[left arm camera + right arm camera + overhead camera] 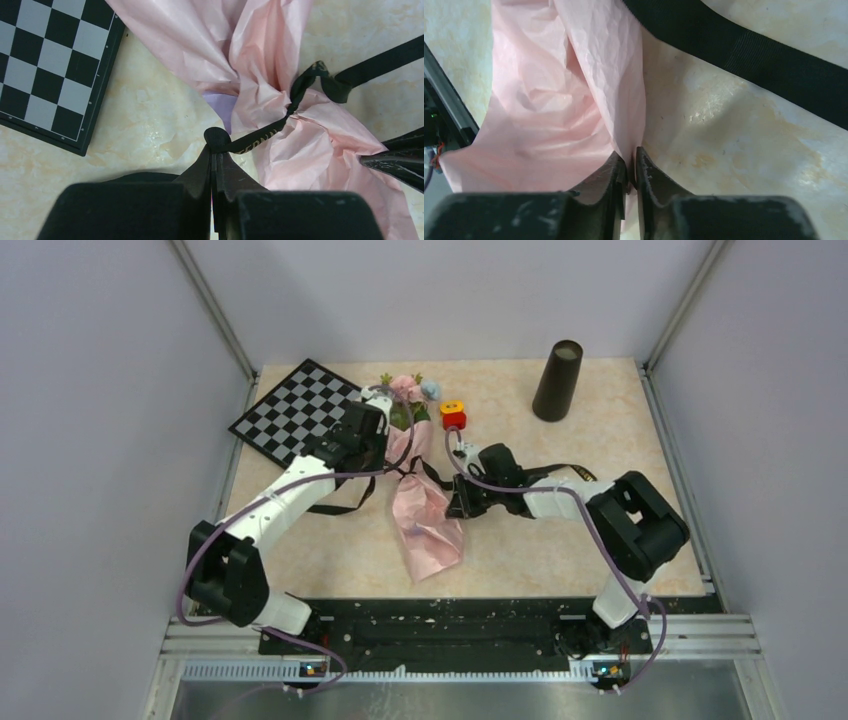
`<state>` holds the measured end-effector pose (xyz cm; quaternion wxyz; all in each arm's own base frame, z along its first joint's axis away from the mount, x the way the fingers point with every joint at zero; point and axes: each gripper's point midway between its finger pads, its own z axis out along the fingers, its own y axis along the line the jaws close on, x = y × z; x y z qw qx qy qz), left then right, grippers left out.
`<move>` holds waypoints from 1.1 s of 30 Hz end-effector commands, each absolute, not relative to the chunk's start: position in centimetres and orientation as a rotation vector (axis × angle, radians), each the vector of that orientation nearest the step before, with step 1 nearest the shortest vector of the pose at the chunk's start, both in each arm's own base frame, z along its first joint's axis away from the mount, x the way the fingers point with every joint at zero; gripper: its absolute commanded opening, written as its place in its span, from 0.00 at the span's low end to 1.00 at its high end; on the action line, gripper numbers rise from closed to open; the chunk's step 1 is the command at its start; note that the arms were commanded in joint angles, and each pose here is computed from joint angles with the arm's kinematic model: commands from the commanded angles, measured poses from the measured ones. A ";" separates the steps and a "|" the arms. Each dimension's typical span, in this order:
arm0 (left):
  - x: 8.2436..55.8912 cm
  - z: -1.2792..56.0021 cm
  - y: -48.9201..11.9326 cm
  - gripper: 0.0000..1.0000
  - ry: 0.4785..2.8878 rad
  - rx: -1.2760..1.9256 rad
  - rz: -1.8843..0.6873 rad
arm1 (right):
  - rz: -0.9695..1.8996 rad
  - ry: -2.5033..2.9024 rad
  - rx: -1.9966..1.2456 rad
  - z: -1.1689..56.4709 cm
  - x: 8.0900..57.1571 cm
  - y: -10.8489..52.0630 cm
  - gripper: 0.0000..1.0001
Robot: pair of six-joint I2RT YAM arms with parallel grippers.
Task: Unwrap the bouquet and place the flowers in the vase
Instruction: Untie the ribbon from the wrapping paper.
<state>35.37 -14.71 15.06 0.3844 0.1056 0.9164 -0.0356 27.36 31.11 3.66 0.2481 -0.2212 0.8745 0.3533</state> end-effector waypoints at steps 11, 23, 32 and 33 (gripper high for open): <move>32.9 18.3 -15.7 0.00 2.369 0.475 -0.213 | 0.975 2.027 -0.709 14.8 29.2 32.5 0.54; 33.3 18.5 -15.4 0.00 2.275 0.482 -0.258 | 1.073 1.788 -0.783 18.2 29.4 39.5 0.43; 32.9 19.7 -15.2 0.00 2.214 0.436 -0.367 | 1.046 1.832 -0.758 15.2 31.3 42.2 0.42; 32.9 19.6 -15.3 0.00 2.218 0.436 -0.373 | 1.049 1.843 -0.760 14.8 31.2 42.3 0.42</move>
